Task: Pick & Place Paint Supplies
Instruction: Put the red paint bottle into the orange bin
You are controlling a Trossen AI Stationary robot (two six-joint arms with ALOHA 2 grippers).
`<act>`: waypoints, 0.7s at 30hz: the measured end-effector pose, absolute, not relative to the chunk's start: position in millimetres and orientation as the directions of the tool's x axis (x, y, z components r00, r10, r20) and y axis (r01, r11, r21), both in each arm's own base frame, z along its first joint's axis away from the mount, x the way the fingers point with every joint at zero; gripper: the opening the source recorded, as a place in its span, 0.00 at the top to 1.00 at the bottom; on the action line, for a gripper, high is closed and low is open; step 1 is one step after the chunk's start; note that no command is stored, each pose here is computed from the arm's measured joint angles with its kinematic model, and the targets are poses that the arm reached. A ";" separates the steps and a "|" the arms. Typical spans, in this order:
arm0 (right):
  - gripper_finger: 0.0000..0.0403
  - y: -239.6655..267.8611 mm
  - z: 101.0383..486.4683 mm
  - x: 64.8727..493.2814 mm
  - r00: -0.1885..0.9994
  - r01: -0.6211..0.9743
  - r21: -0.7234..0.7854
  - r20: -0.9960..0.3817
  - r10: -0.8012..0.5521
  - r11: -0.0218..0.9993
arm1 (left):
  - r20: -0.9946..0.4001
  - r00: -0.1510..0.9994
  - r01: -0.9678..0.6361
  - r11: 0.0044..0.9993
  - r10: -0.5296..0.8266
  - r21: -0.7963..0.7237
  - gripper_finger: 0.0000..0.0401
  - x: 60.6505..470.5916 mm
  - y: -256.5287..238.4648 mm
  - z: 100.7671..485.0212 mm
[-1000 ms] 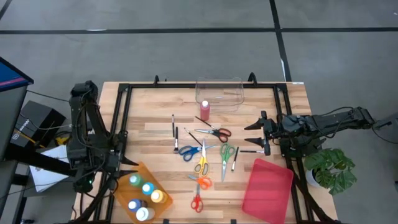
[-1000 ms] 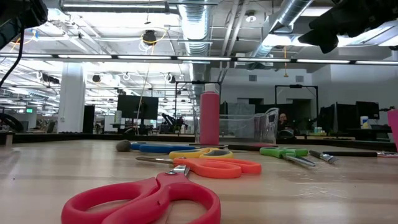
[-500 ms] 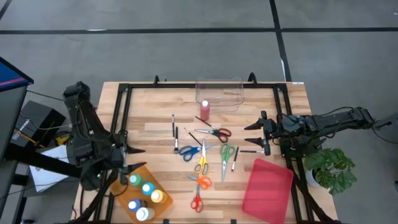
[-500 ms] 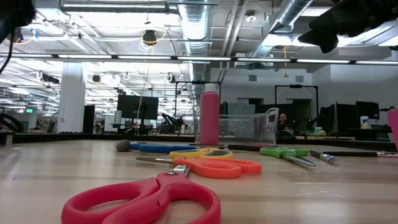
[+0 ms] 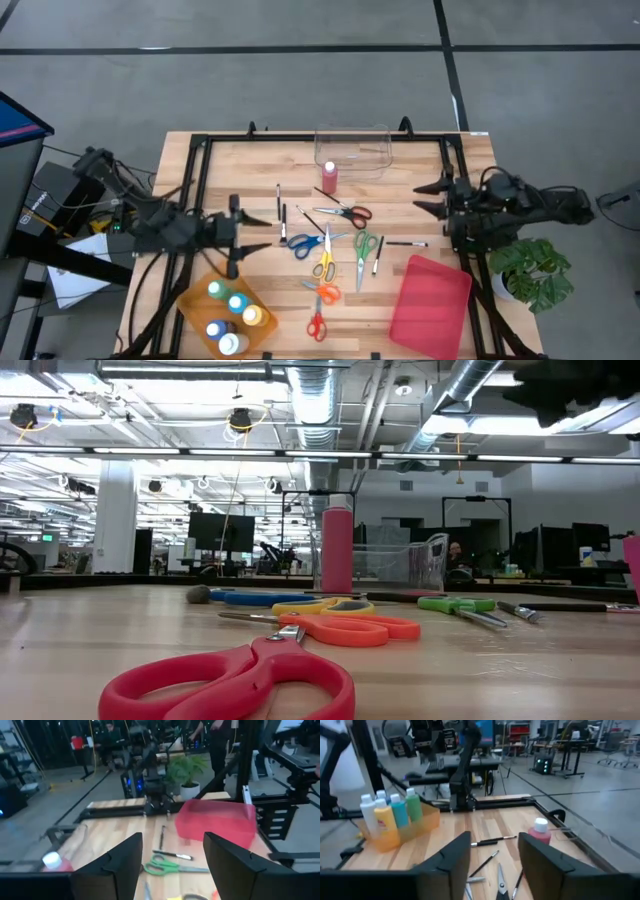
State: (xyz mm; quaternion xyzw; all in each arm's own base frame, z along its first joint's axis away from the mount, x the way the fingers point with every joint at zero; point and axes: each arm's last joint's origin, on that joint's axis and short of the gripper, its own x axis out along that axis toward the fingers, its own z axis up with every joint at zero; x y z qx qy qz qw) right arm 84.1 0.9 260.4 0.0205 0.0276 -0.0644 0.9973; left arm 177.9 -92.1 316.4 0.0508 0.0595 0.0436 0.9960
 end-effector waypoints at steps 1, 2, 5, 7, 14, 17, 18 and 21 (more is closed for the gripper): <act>0.66 0.2 254.7 81.3 0.990 0.135 0.057 -0.039 -0.133 0.989 | -0.107 0.990 -0.083 0.991 0.095 0.109 0.48 180.8 -86.6 317.5; 0.70 -0.4 249.0 79.4 0.990 0.140 0.075 -0.015 -0.139 0.987 | -0.099 0.990 -0.088 0.990 0.100 0.114 0.48 184.2 -80.4 318.8; 0.80 -1.7 228.1 77.4 0.987 0.149 0.114 0.038 -0.154 0.982 | -0.082 0.993 -0.075 0.990 0.085 0.119 0.47 193.4 -62.5 321.0; 0.86 -2.0 212.2 82.4 0.986 0.153 0.127 0.049 -0.161 0.980 | -0.054 0.997 -0.054 0.993 0.060 0.109 0.48 198.3 -49.8 324.2; 0.99 -1.6 171.4 98.9 0.986 0.152 0.130 0.053 -0.160 0.980 | 0.007 1.000 -0.020 0.995 0.019 0.095 0.48 209.5 -11.7 328.8; 0.97 -1.3 170.1 99.5 0.988 0.147 0.124 0.038 -0.152 0.981 | 0.017 1.000 -0.010 0.995 0.009 0.096 0.48 220.2 1.0 325.3; 0.97 -1.2 168.9 99.7 0.988 0.146 0.123 0.025 -0.150 0.982 | 0.019 1.000 -0.003 0.995 0.002 0.097 0.48 224.5 4.8 323.1; 0.98 -1.2 170.9 99.5 0.988 0.142 0.127 0.046 -0.149 0.982 | 0.026 1.000 0.001 0.995 -0.003 0.101 0.48 241.1 18.0 314.7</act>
